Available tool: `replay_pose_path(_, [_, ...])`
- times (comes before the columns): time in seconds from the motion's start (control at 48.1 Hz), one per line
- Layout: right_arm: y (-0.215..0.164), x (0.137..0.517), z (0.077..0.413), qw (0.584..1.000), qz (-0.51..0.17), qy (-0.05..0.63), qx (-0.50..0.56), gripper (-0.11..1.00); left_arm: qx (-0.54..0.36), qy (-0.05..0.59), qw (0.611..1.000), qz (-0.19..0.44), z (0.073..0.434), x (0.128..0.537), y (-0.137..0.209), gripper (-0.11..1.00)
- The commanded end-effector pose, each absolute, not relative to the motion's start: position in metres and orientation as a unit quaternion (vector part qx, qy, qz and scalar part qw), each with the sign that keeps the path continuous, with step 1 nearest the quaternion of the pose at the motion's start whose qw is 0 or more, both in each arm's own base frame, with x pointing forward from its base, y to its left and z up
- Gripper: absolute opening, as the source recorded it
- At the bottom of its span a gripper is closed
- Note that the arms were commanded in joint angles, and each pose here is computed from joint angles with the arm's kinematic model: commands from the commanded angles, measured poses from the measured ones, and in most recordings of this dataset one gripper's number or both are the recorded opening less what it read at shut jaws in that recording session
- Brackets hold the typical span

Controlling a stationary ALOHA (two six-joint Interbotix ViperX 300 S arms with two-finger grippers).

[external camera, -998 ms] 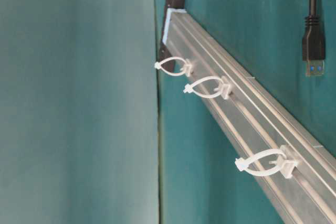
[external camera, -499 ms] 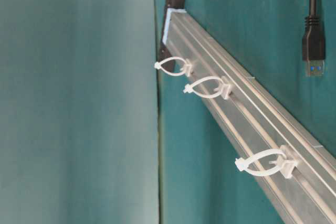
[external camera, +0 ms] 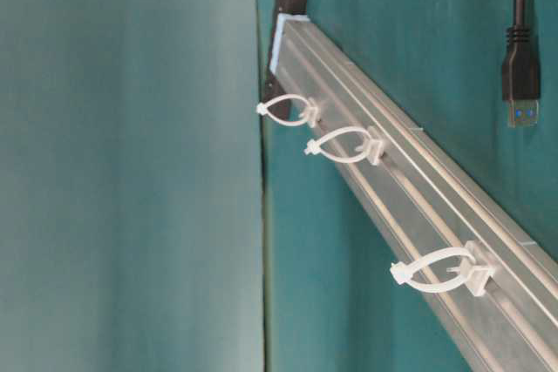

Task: Pass the USB cable through three rings with both arms.
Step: 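Move the right gripper down over the loose black USB plug, then close the right gripper on the USB cable just behind the plug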

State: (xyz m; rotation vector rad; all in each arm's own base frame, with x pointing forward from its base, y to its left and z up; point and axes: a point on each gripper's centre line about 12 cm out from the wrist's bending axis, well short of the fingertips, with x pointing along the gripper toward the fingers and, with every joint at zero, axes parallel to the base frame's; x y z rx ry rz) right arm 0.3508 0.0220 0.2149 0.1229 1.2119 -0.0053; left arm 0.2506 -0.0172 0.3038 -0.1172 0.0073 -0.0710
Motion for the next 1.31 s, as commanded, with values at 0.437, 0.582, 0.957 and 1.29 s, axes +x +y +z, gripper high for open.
replay_pose_path(0.437, [0.028, 0.370, 0.199, 0.812, 0.022, 0.583, 0.016, 0.81, -0.054, -0.018, 0.998, -0.037, 0.319, 0.252, -0.017, -0.01])
replay_pose_path(0.582, [0.032, 0.373, 0.198, 0.819, 0.023, 0.573, 0.014, 0.89, -0.054, -0.025, 0.998, -0.034, 0.322, 0.249, -0.015, -0.01])
replay_pose_path(0.957, [0.037, 0.387, 0.156, 0.804, 0.019, 0.594, 0.019, 0.85, -0.056, -0.025, 0.998, -0.034, 0.322, 0.249, -0.015, -0.01])
replay_pose_path(1.29, [0.048, 0.384, 0.116, 0.808, 0.030, 0.588, 0.009, 0.85, -0.056, -0.028, 0.997, -0.033, 0.323, 0.247, -0.015, -0.01])
